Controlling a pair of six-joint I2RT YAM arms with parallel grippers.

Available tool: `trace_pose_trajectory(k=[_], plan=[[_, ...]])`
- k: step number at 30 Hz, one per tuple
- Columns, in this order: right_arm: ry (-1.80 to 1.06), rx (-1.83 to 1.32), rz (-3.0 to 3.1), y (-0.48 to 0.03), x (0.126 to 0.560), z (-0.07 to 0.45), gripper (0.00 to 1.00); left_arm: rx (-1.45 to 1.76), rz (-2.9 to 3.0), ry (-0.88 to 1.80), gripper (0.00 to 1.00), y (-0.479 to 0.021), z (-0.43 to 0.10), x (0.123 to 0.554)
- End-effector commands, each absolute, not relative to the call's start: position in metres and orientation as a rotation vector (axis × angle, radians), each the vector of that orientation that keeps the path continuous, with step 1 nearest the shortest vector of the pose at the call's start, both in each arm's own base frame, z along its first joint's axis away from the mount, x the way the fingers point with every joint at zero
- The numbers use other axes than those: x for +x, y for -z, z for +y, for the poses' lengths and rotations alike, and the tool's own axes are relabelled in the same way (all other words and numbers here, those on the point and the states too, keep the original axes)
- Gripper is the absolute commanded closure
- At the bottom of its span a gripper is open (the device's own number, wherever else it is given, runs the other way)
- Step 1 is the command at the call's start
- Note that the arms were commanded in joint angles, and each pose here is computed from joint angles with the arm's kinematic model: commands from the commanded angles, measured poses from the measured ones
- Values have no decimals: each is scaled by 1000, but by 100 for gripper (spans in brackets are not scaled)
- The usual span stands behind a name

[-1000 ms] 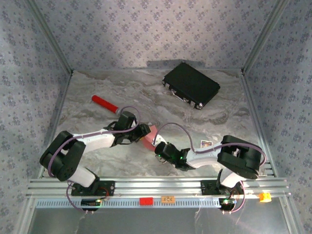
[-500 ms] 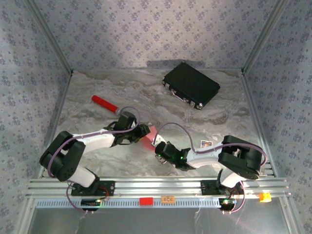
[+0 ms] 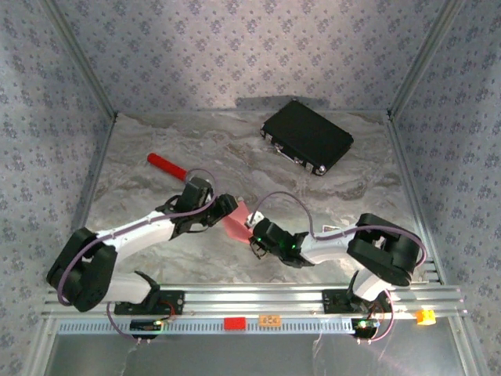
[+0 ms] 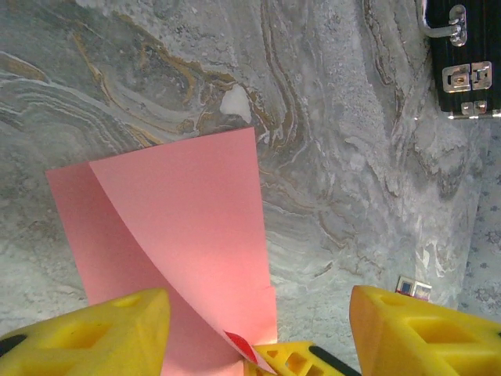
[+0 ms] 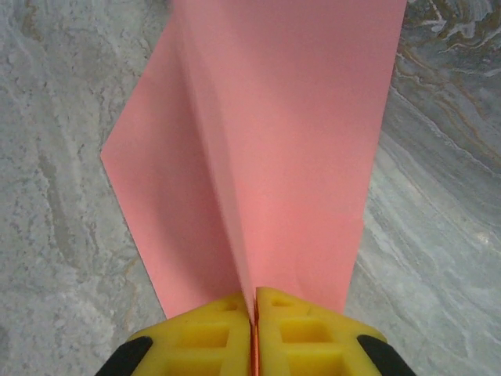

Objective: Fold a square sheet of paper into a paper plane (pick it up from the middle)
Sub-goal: Fourth fold the wing at the center of the table.

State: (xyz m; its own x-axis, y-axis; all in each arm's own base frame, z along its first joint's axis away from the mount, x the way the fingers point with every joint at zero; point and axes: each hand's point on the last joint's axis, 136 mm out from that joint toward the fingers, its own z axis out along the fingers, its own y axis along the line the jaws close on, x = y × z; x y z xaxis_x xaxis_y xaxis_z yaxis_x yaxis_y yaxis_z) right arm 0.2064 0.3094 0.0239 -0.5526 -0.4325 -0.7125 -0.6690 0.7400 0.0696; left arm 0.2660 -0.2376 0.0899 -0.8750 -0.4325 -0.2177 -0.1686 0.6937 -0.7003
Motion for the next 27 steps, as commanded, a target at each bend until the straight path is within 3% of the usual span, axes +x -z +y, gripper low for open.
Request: trace_pose_trajectory(k=[1, 10, 14, 17, 22, 27], plan=[[-521, -800, 2299, -14, 200, 310, 87, -477, 2548, 940, 38, -88, -229, 263], [-691, -735, 2359, -13, 202, 312, 94, -486, 2550, 940, 39, -88, -228, 262], [-784, -680, 2400, -12, 204, 312, 95, -489, 2545, 937, 43, -89, -227, 263], [-837, -638, 2430, -10, 205, 311, 94, -487, 2543, 942, 53, -89, -229, 264], [-931, -555, 2470, -6, 207, 310, 94, -476, 2527, 1018, 78, -89, -239, 266], [-1053, -467, 2497, -5, 209, 309, 94, -442, 2527, 1104, 88, -86, -254, 269]])
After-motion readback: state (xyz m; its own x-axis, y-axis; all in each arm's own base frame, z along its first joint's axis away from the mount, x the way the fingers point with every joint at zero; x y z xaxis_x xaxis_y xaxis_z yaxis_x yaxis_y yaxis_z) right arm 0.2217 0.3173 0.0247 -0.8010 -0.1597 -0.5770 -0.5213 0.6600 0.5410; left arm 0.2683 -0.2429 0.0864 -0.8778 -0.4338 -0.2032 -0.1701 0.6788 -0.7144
